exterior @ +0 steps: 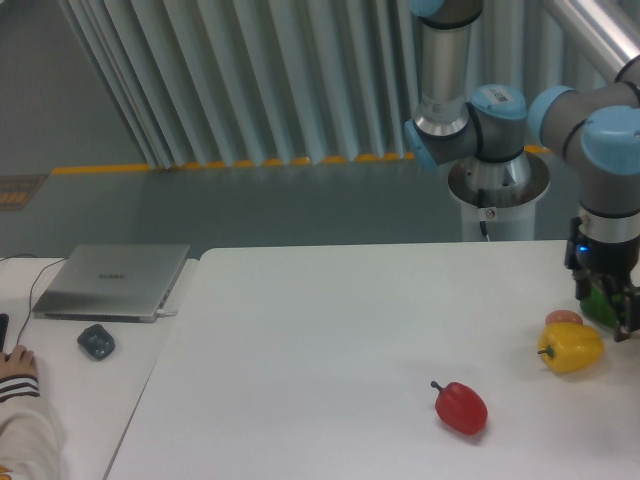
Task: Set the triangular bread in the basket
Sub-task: 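Bring the empty gripper back over the yellow pepper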
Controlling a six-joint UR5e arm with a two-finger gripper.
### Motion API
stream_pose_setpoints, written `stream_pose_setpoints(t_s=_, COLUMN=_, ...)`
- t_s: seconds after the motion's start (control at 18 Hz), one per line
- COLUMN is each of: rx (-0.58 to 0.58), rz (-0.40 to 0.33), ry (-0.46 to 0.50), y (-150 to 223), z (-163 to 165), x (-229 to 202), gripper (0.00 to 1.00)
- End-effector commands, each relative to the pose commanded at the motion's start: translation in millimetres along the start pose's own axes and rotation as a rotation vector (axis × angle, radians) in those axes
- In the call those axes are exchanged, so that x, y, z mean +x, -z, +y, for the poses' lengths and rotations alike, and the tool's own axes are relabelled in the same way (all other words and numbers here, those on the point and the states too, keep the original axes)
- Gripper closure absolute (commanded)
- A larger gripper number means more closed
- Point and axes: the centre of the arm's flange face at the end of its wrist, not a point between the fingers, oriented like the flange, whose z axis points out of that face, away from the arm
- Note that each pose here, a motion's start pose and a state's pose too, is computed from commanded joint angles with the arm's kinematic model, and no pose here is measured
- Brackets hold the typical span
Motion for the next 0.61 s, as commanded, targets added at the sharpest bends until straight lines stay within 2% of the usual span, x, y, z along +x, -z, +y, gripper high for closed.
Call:
stream_pose_setpoints(t_s=0.28, rx=0.035, rz=0.005, ry=0.009, y=-2, z=-5, x=0, gripper=0.0)
stream_pose_setpoints(t_s=0.61, rx=0.048, rz=0.062, ry=-0.026, y=-24, z=-26, x=20, gripper=0.0)
